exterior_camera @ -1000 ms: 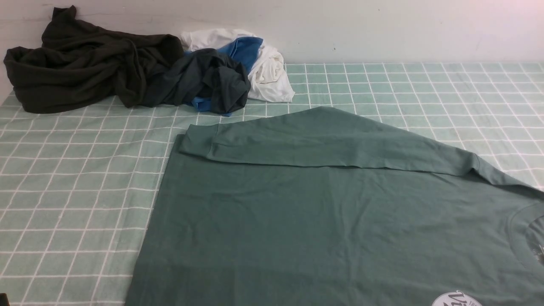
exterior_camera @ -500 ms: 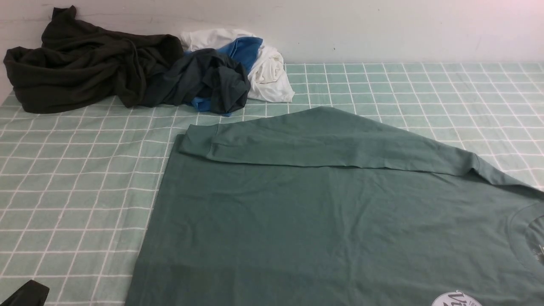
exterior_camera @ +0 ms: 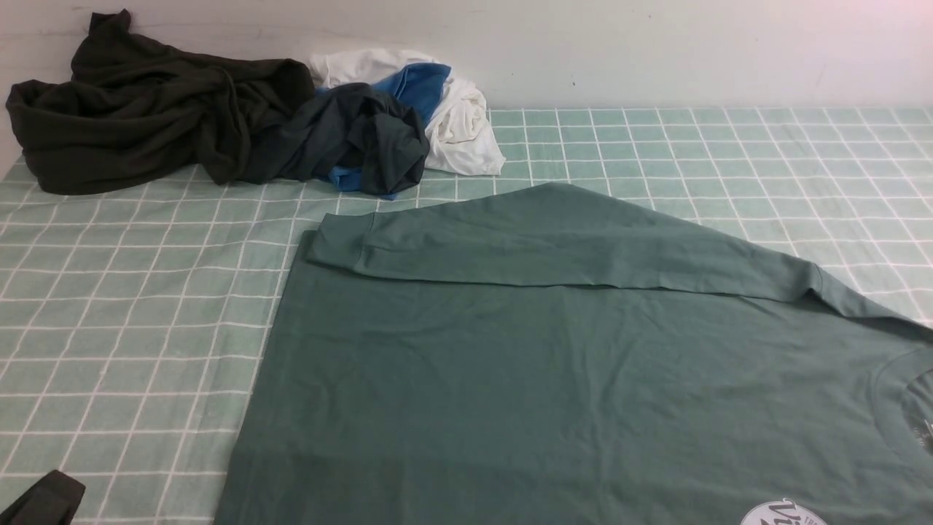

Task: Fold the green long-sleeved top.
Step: Use the left arm to clamp the cuff closest to it

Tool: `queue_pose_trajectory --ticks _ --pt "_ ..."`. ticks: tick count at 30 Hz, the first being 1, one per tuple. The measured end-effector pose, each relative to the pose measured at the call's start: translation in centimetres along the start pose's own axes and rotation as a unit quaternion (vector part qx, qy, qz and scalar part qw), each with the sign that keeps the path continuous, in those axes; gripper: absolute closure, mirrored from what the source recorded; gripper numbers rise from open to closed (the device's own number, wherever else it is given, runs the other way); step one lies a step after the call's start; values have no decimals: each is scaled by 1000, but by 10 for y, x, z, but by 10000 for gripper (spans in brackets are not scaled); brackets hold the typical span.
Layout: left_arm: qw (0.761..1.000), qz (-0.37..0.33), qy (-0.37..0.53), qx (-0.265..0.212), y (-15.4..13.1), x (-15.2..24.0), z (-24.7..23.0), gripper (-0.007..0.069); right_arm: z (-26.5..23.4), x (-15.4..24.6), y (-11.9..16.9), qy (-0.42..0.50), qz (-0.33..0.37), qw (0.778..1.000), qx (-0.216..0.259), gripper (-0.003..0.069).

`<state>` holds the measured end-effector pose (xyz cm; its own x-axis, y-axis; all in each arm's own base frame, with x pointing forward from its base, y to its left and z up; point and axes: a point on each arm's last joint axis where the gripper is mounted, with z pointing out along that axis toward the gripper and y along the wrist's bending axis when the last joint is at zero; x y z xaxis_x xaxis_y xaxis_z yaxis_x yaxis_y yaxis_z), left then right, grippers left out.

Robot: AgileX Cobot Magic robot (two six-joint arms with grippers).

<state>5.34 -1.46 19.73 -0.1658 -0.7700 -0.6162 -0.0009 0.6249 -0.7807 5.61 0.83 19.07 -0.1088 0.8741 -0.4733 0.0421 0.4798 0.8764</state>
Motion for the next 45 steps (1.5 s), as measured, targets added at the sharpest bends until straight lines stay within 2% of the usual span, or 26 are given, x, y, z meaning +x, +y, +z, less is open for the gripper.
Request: queue_pose_trajectory --ticks 1,5,8,11,12,13,17,18,19,20,21,22,23,25,29,30,31,32,34,37,38,39,41,45 --pt "998 63 -4 18 -14 -8 -4 628 0 -1 0 -4 -20 1000 0 673" --pt "986 160 13 40 -38 -20 -11 628 0 -1 0 -8 -80 997 2 673" --pt "963 251 96 28 -63 -32 -7 628 0 -2 1 -8 -165 986 3 673" --pt "932 316 179 -5 -81 -48 2 628 0 -14 22 -6 -250 968 2 673" --pt "928 318 193 -10 -81 -49 4 628 0 -15 25 -6 -263 965 3 673" --pt "910 347 227 -28 -90 -59 9 628 2 -25 44 5 -314 949 6 673" --pt "852 418 310 -59 -109 -82 23 628 11 -45 87 74 -445 892 22 673" --pt "827 445 337 -63 -114 -87 27 628 16 -51 101 107 -470 876 26 673" --pt "811 457 360 -67 -115 -87 32 628 21 -54 111 137 -481 865 28 673" --pt "806 459 367 -67 -115 -87 33 628 22 -55 114 150 -483 862 29 673" --pt "775 480 407 -66 -114 -82 42 628 29 -57 126 208 -490 846 31 673" --pt "761 485 426 -63 -113 -78 45 628 32 -57 132 237 -491 838 28 673" --pt "756 488 432 -60 -113 -76 46 628 35 -56 131 257 -490 833 32 673" --pt "717 497 487 -45 -108 -58 57 625 43 -45 133 374 -484 790 38 673" --pt "657 500 564 -35 -92 -25 68 587 47 -26 127 494 -484 721 39 673" --pt "642 500 580 -33 -88 -17 69 573 48 -23 126 508 -487 710 38 673" --pt "638 500 585 -34 -86 -15 69 565 48 -23 126 510 -488 707 38 673" --pt "617 499 608 -35 -77 -2 73 536 49 -19 126 521 -495 694 34 673" --pt "591 501 631 -34 -67 15 78 459 49 -16 126 530 -500 684 28 673" --pt "577 506 640 -31 -62 29 86 372 49 -16 126 530 -502 682 27 673" --pt "573 515 638 -26 -60 37 94 310 49 -16 126 530 -504 682 28 673" --pt "573 515 637 -26 -60 38 95 302 49 -16 126 530 -504 682 28 673" --pt "581 520 625 -25 -56 51 112 226 49 -16 126 530 -504 681 29 673" --pt "585 518 623 -35 -49 66 131 187 48 -12 117 542 -499 675 37 673"
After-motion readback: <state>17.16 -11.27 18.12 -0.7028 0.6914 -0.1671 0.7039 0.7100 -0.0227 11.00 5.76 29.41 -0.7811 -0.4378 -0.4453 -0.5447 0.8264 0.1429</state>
